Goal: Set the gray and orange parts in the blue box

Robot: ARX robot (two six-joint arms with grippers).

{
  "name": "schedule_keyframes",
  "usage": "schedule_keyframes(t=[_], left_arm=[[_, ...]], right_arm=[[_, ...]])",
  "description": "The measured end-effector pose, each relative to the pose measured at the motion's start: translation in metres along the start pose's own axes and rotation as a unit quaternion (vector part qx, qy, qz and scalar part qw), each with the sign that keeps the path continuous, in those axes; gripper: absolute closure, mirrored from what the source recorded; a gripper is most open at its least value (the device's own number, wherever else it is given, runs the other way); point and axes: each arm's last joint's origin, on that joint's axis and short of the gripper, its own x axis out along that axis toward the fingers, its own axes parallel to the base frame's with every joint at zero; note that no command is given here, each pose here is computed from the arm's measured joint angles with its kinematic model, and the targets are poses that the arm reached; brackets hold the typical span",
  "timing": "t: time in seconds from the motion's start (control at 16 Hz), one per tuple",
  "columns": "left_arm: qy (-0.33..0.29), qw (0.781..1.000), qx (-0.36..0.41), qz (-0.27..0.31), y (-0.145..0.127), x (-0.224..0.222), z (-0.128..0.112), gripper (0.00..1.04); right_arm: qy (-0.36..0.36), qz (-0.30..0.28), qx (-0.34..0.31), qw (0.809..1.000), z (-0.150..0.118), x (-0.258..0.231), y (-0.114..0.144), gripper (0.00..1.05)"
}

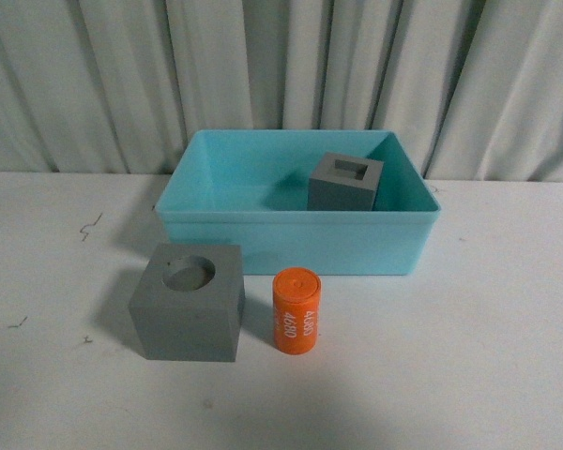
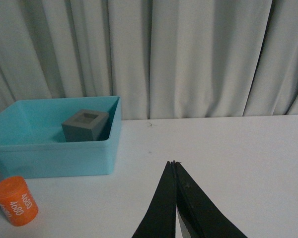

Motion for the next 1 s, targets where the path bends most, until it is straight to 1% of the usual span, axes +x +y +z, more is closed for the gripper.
schedule_keyframes(t=[0.44, 0.56, 0.63, 0.75, 0.94, 1.0], left_arm=[[0.0, 1.0, 0.0, 0.0, 0.0, 0.0, 0.0, 0.07], [0.0, 1.0, 0.0, 0.001, 0.0, 0.0, 0.0, 0.07], [0.0, 1.0, 0.0, 0.0, 0.0, 0.0, 0.0, 0.07], [0.0, 1.0, 0.0, 0.0, 0.0, 0.0, 0.0, 0.07], [0.0, 1.0, 0.0, 0.0, 0.0, 0.0, 0.0, 0.07], [0.0, 1.0, 0.0, 0.0, 0.0, 0.0, 0.0, 0.07]], right_arm=[[0.0, 0.0, 0.0, 1.0, 0.0, -0.007, 0.0, 1.03], [0.017, 0.0, 0.0, 1.0, -0.005, -0.017, 0.0, 1.03], [-0.006, 0.001, 0.0, 1.0, -0.001, -0.018, 0.0, 1.03], [0.008, 0.0, 0.0, 1.0, -0.004, -0.018, 0.0, 1.03], [0.004, 0.001, 0.0, 1.0, -0.003, -0.018, 0.0, 1.03], [0.004, 0.001, 0.0, 1.0, -0.003, -0.018, 0.0, 0.92]])
